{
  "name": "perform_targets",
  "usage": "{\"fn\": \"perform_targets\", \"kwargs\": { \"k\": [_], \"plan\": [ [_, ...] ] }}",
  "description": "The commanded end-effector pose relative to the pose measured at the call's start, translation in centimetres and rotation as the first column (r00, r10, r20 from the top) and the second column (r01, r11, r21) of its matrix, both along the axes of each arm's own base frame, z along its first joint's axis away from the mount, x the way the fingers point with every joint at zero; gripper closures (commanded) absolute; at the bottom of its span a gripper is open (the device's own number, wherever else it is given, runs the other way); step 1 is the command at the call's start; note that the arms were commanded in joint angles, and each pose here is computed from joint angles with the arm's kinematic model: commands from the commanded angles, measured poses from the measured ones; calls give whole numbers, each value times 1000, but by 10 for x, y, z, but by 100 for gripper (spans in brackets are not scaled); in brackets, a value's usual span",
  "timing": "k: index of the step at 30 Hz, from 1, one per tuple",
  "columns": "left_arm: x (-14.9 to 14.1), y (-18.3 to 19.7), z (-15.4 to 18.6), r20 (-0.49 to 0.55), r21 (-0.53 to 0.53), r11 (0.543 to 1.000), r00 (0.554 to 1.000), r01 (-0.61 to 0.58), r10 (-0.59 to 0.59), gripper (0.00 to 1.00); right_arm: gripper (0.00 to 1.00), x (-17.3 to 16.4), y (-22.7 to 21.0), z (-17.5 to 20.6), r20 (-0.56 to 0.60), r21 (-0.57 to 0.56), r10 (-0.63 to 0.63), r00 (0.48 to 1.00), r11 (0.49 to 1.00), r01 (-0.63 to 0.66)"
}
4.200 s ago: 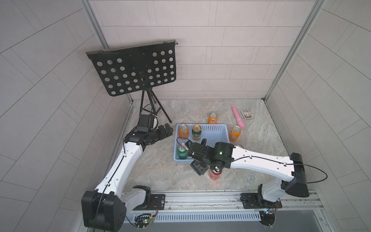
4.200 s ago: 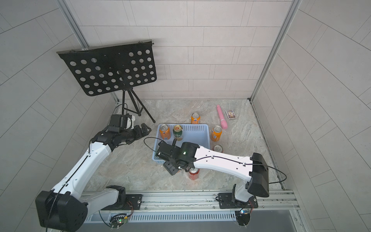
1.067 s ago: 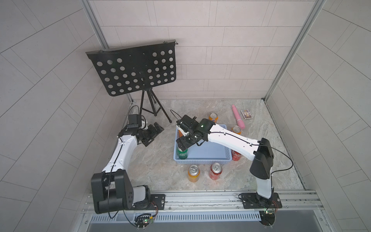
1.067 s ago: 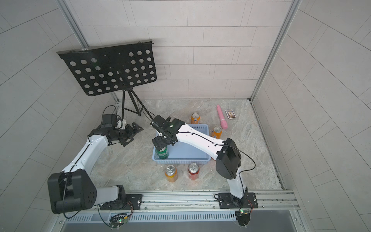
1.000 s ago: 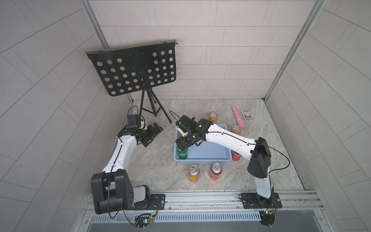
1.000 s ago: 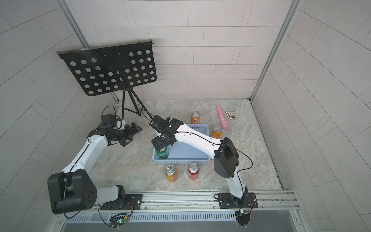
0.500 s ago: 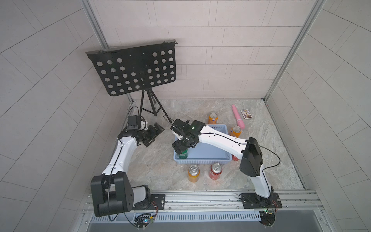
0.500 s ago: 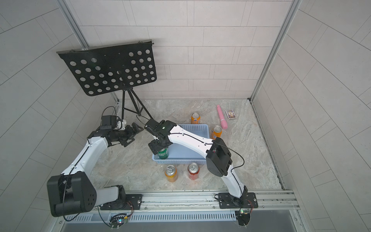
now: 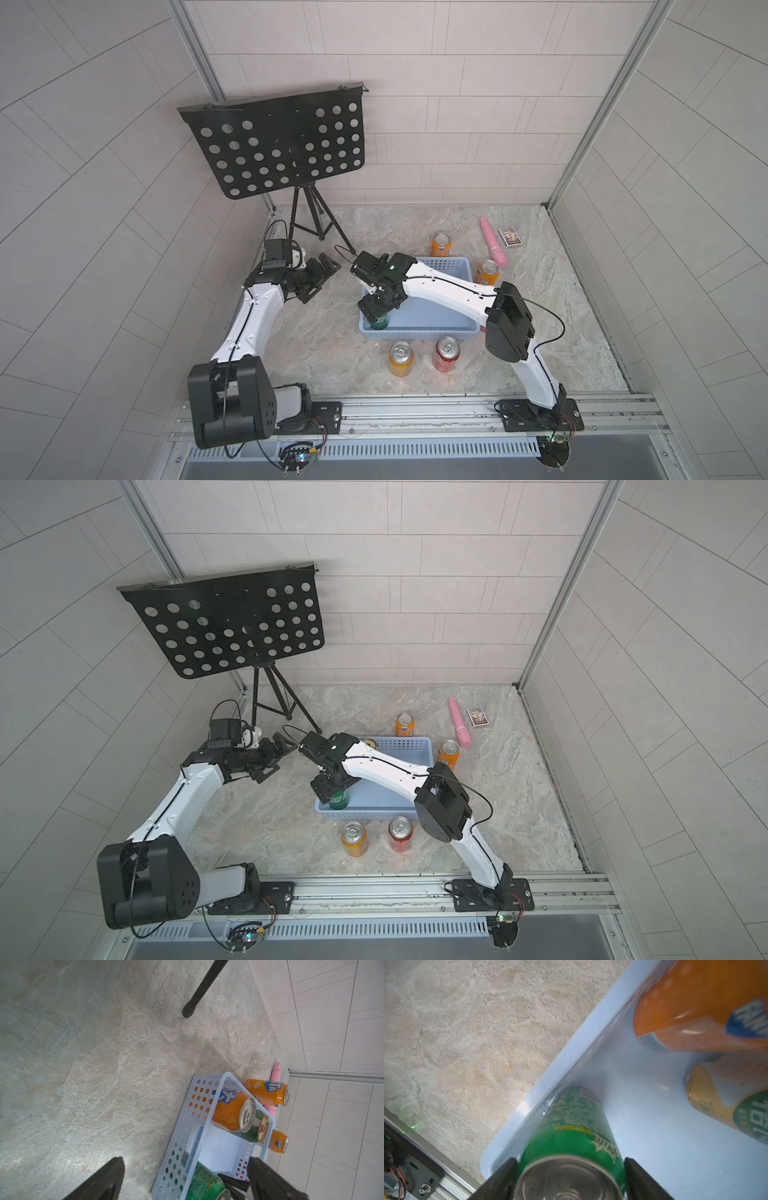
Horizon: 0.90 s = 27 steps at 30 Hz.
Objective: Take out the drinks from the basket
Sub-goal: Pick up the drink from the basket.
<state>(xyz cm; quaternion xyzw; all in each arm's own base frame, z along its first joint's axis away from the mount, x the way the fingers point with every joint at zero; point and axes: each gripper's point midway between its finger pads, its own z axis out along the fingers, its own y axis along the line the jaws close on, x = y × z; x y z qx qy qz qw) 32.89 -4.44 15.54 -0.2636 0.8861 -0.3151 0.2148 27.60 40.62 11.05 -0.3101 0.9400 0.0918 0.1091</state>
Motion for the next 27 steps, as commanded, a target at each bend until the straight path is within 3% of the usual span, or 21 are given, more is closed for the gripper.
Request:
{"fn": "perform_targets", "kwargs": {
  "k": [1,3,11,19,27],
  "plan": [
    [-1,-1,2,18,1,1000,1000,4,-4,0,26,-5,-3,-7,-11,-35,13,1000,999,-14],
    [-1,-2,3,19,0,1000,1000,6,-6,0,31,-5,-4,-5,-9,-34,13,1000,999,-13],
    [-2,2,2,16,20,1000,1000,-9,9,0,68,-7,-5,13,17,-15,18,1000,1000,-18],
    [0,-3,9,21,3,1000,1000,19,-19,0,81,-1,-9,52,68,2,25,997,1000,-25],
    [-8,-11,34,67,-24,999,997,33,-31,0,84,3,-17,90,114,42,9,993,999,-14]
  ]
}}
